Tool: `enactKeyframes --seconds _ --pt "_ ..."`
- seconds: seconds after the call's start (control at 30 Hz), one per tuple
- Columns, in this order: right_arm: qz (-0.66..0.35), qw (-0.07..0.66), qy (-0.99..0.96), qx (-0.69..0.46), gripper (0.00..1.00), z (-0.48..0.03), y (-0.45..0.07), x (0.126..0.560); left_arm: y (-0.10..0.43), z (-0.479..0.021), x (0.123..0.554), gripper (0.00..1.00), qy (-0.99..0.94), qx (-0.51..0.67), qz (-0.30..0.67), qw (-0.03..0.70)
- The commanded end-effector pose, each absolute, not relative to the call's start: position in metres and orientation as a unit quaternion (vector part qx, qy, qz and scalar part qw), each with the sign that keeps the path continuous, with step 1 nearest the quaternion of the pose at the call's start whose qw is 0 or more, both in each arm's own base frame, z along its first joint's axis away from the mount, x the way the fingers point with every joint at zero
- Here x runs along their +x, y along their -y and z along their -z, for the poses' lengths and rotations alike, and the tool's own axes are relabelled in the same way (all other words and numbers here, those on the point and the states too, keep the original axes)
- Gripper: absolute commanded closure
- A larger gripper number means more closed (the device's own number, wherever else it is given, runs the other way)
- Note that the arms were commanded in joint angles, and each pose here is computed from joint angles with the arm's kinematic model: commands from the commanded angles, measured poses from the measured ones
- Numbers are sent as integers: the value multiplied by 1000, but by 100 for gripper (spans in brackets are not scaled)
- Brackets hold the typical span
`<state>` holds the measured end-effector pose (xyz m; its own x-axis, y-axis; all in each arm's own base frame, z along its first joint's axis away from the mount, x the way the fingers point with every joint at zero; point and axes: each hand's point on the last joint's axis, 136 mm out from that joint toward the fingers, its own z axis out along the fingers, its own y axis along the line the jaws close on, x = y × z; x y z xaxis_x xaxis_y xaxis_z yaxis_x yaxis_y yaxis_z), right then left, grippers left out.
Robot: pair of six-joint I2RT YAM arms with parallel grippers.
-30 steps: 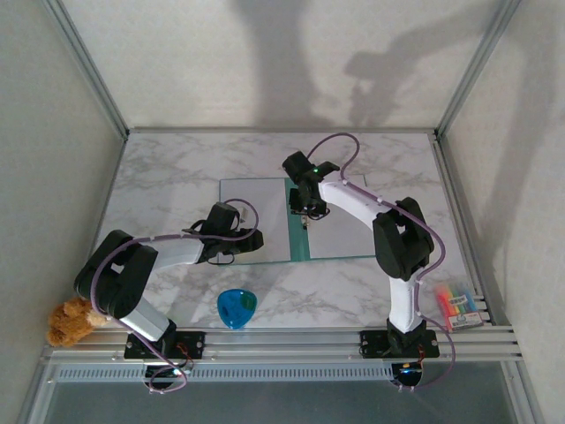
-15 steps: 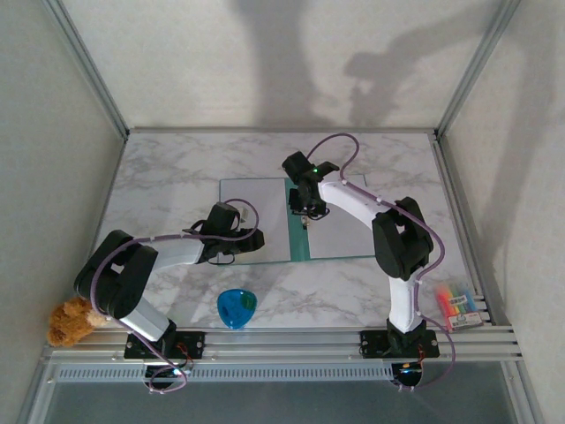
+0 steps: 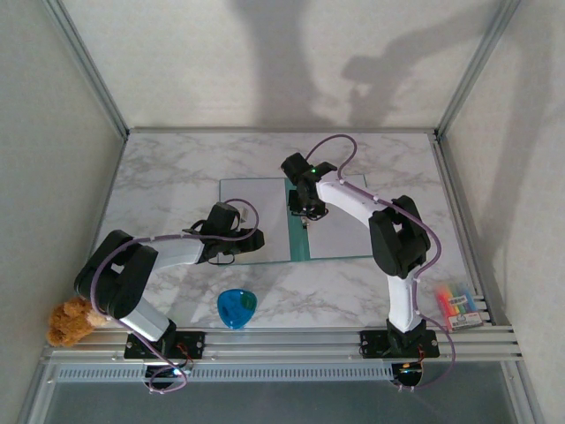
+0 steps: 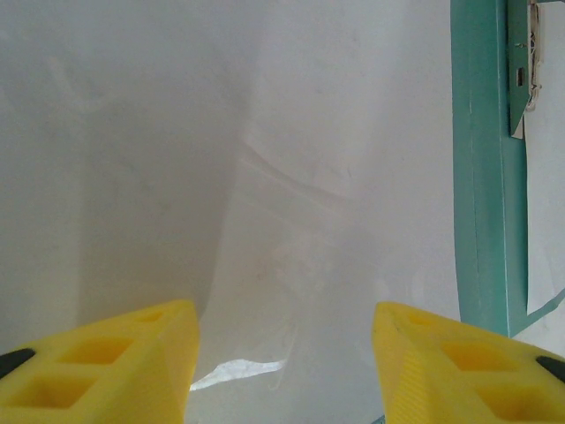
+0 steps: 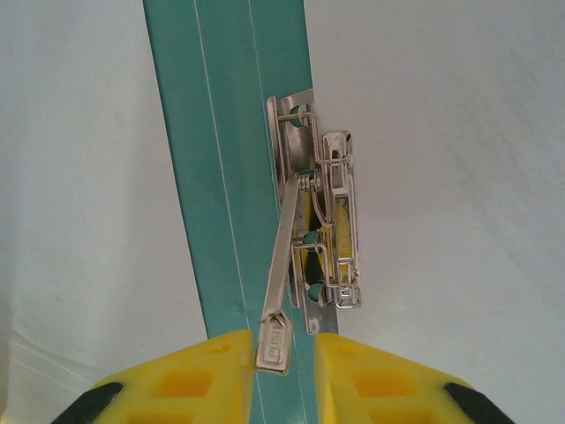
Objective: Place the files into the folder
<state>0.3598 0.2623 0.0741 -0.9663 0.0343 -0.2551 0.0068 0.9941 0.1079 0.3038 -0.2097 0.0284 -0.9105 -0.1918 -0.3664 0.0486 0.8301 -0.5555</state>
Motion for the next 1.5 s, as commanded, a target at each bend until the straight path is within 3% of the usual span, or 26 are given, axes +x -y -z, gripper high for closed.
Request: enactKeyframes --seconds 0.0,0.33,0.47,0.6,1.47 --pt "-43 127 -991 11 80 -76 -263 358 197 1 285 44 -952 -47 250 171" --pt "-39 130 -991 7 80 -79 -262 360 197 4 284 44 -953 -47 250 167" --pt "-40 129 -991 5 72 -81 -264 360 198 5 284 44 -953 -47 250 165" --pt "-42 131 -991 5 71 -83 -265 361 198 6 284 44 -954 -46 249 162" --pt "-26 117 -993 1 83 -72 -258 355 198 8 285 44 -956 -43 245 158"
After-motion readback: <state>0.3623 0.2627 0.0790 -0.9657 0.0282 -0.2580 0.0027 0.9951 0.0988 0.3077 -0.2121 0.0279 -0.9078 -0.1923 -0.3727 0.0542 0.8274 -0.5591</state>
